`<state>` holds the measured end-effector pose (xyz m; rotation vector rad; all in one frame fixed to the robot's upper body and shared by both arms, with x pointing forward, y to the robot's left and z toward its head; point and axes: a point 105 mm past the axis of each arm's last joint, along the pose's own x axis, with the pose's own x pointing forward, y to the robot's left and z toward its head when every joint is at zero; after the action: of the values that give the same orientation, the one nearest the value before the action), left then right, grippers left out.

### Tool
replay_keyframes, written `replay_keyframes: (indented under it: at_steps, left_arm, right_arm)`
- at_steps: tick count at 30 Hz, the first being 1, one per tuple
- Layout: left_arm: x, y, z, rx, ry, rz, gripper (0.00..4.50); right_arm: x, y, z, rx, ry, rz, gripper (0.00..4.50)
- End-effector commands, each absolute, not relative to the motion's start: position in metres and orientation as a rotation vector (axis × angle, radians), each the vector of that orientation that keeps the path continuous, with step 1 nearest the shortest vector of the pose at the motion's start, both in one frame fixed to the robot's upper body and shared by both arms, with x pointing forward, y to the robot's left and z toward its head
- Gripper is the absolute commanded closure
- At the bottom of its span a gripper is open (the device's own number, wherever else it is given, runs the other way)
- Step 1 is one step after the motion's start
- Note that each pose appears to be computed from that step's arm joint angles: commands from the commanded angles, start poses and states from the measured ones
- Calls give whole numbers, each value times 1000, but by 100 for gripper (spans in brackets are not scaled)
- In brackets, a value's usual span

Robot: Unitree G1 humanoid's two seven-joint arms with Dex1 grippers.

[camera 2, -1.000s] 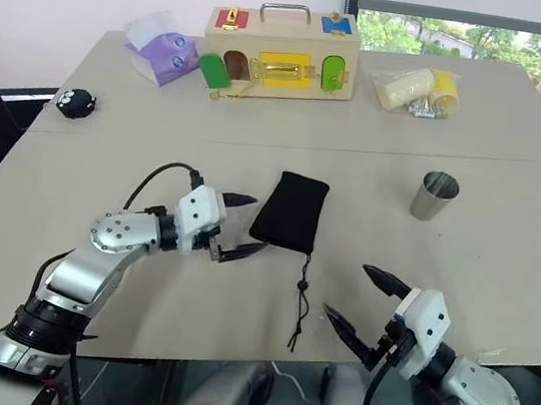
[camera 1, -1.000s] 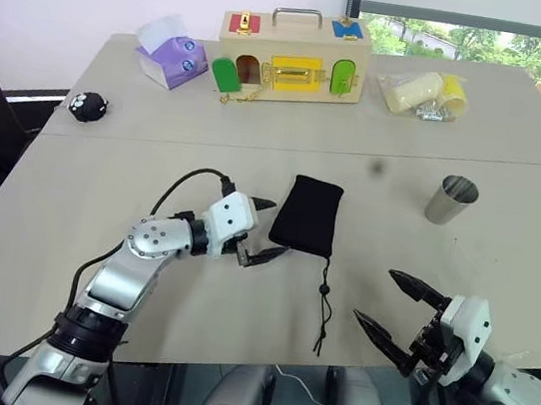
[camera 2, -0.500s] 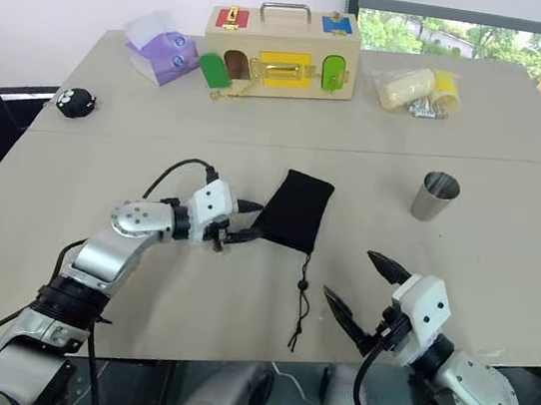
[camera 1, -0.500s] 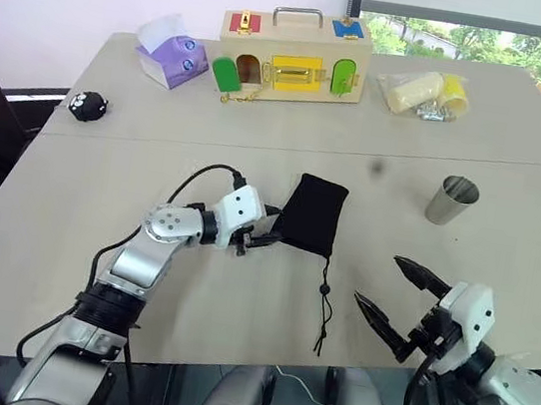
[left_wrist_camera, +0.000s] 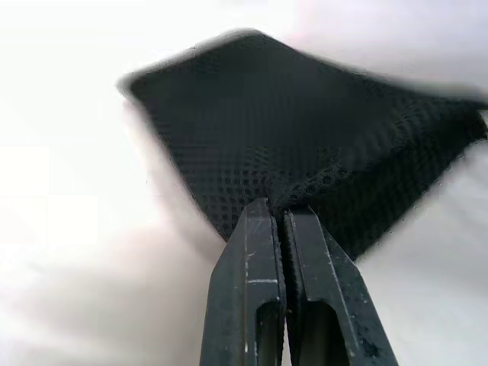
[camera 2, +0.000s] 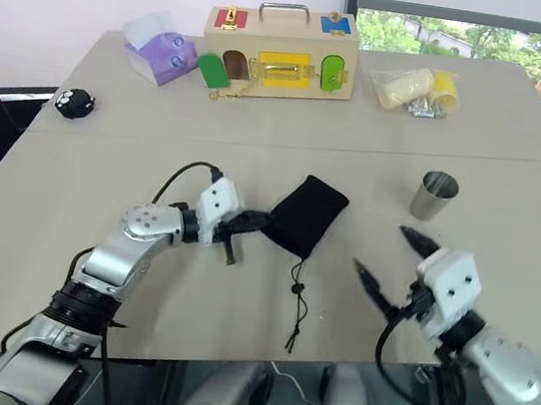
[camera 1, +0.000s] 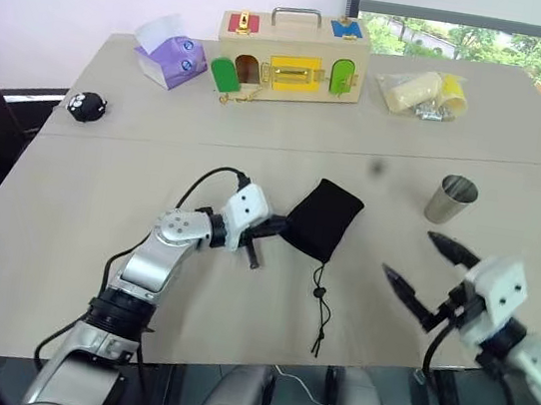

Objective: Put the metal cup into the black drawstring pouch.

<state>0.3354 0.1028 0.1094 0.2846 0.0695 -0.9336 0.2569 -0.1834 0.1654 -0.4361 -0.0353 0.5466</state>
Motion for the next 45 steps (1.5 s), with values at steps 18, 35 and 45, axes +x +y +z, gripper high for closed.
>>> replay_keyframes:
  at_steps: [18,35,45]
  left_arm:
    - [380,159,169,105,78,-118,450]
    - [374,144,159,140,151,-199,450]
    - [375,130,163,100,148,-273,450]
  right_arm:
    - [348,-235,156,-813,156,555,97]
    - [329,-253,143,-972,294,608,447]
    - [334,-257,165,-887,224,471,447]
